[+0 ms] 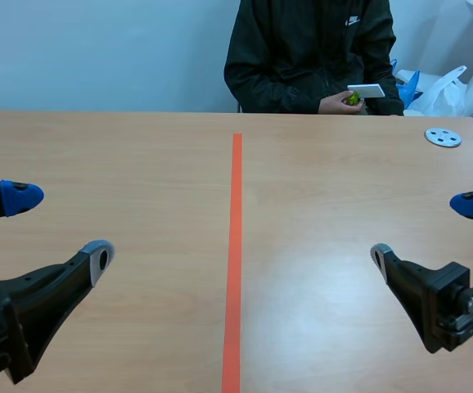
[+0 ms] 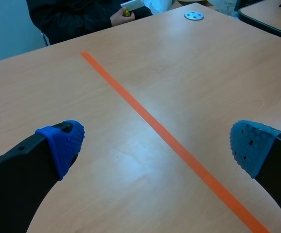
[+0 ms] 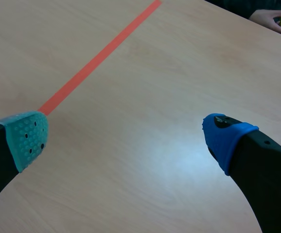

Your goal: Sort the leaf by its shape. The table is split by an orange tape line. A compound leaf with several leaflets goes to the left side, a simple leaf with one blade goes to the right side. Return to the home posture when a red brick is placed on the table.

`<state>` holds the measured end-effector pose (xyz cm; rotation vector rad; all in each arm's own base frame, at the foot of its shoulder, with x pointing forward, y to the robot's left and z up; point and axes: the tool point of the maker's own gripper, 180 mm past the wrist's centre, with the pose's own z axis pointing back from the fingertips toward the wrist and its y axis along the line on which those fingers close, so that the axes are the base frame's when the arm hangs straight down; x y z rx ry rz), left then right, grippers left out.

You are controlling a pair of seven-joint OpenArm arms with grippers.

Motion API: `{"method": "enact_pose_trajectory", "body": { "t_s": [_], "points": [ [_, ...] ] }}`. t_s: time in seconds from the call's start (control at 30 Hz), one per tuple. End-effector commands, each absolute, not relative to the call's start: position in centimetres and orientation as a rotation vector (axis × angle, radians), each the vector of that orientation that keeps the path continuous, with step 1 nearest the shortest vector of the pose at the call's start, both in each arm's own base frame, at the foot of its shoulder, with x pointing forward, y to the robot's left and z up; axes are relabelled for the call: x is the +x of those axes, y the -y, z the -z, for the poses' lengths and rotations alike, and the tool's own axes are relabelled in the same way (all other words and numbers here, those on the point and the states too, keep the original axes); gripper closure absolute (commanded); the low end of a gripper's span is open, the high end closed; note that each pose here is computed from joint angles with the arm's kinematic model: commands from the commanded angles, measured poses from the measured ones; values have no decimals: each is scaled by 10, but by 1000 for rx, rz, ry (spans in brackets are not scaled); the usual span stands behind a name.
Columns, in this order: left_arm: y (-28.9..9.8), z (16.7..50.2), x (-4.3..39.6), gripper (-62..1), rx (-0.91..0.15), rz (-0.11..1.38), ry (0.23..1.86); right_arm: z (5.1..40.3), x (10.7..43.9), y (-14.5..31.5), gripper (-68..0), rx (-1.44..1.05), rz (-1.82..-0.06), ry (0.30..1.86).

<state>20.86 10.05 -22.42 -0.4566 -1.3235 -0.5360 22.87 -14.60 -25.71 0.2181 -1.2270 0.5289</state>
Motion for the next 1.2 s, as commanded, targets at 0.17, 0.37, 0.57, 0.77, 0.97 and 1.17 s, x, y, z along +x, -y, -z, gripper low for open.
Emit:
{"method": "enact_pose_trajectory", "body": {
  "t_s": [0.17,0.37,0.57,0.77,0.97,1.17],
  "points": [
    [-95,214,209,-623,-483,531,1357,253,231,148,-679,209,-534,1237],
    [-95,212,212,-623,-479,535,1368,253,231,148,-679,209,-534,1236],
    [-95,212,212,-623,-479,536,1369,253,231,148,-679,208,-534,1234],
    [-95,212,212,-623,-479,536,1369,253,231,148,-679,208,-534,1234],
    [-95,212,212,-623,-479,536,1369,253,231,148,-679,208,-534,1234],
    [-95,212,212,-623,-479,536,1369,253,231,148,-679,208,-534,1234]
  ]
}}
